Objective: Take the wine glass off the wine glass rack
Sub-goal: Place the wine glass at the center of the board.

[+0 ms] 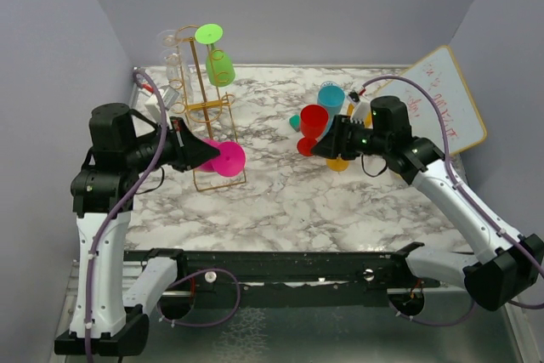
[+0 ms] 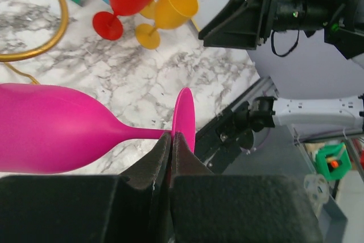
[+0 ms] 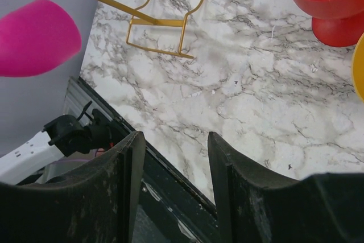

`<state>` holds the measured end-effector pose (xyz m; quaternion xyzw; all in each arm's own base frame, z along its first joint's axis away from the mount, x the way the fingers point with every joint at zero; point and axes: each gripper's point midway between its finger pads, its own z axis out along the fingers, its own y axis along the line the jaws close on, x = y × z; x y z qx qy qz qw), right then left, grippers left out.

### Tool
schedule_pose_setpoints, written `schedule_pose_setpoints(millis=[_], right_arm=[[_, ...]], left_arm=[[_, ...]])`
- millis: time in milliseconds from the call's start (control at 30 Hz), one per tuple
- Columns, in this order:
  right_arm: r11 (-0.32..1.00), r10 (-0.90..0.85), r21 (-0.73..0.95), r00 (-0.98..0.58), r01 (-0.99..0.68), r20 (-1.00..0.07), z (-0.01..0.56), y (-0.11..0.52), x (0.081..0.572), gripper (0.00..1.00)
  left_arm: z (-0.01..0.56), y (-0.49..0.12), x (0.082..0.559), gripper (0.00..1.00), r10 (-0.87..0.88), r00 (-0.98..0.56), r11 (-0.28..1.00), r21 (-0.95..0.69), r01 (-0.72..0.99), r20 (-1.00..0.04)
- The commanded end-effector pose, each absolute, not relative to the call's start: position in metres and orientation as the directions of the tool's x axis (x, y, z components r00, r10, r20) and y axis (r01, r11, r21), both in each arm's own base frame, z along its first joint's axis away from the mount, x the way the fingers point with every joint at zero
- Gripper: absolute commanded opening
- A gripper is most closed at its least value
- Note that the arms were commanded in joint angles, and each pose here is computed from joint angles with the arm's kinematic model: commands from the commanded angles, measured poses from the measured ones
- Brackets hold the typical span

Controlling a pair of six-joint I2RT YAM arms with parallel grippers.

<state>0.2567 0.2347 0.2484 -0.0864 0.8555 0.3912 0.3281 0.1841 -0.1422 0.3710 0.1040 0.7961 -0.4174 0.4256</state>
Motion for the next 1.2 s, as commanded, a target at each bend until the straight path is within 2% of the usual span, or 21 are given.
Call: schedule_pose_setpoints(millis=[0, 300, 400, 533, 667, 867, 1033, 1167], right_arm=[[0.633, 0.133, 0.644, -0.760, -0.429, -0.637, 0.257, 0.240, 0.249, 0.54], [0.571, 0.169, 0.680, -0.744, -0.461, -0.646, 0.265, 0.247, 0.247, 0.58], [0.511, 0.179, 0.700, -0.734, -0.500, -0.655, 0.277, 0.254, 0.242, 0.58], [0.288, 0.157, 0.717, -0.707, -0.635, -0.689, 0.313, 0.272, 0.219, 0.61], [0.068, 0.139, 0.739, -0.727, -0.670, -0.672, 0.336, 0.285, 0.200, 0.64], [0.027, 0.007, 0.717, -0.717, -0.697, -0.697, 0.328, 0.325, 0.174, 0.65], [-0.055, -0.012, 0.718, -0.718, -0.694, -0.696, 0.337, 0.344, 0.159, 0.66], [-0.063, -0.018, 0.732, -0.732, -0.679, -0.681, 0.334, 0.355, 0.163, 0.64]], left_arm=[[0.363, -0.158, 0.176, 0.00, -0.139, -0.640, 0.546, -0.598, 0.586, -0.755], [0.364, -0.172, 0.173, 0.00, -0.093, -0.639, 0.417, -0.613, 0.671, -0.763], [0.360, -0.175, 0.175, 0.00, -0.080, -0.636, 0.395, -0.610, 0.687, -0.768], [0.352, -0.179, 0.182, 0.00, -0.079, -0.649, 0.377, -0.625, 0.683, -0.757], [0.356, -0.188, 0.180, 0.00, -0.072, -0.630, 0.335, -0.614, 0.715, -0.773], [0.355, -0.193, 0.185, 0.00, -0.071, -0.627, 0.340, -0.610, 0.716, -0.776], [0.356, -0.196, 0.183, 0.00, -0.061, -0.615, 0.334, -0.597, 0.729, -0.786], [0.352, -0.199, 0.184, 0.00, -0.057, -0.622, 0.337, -0.602, 0.724, -0.781]])
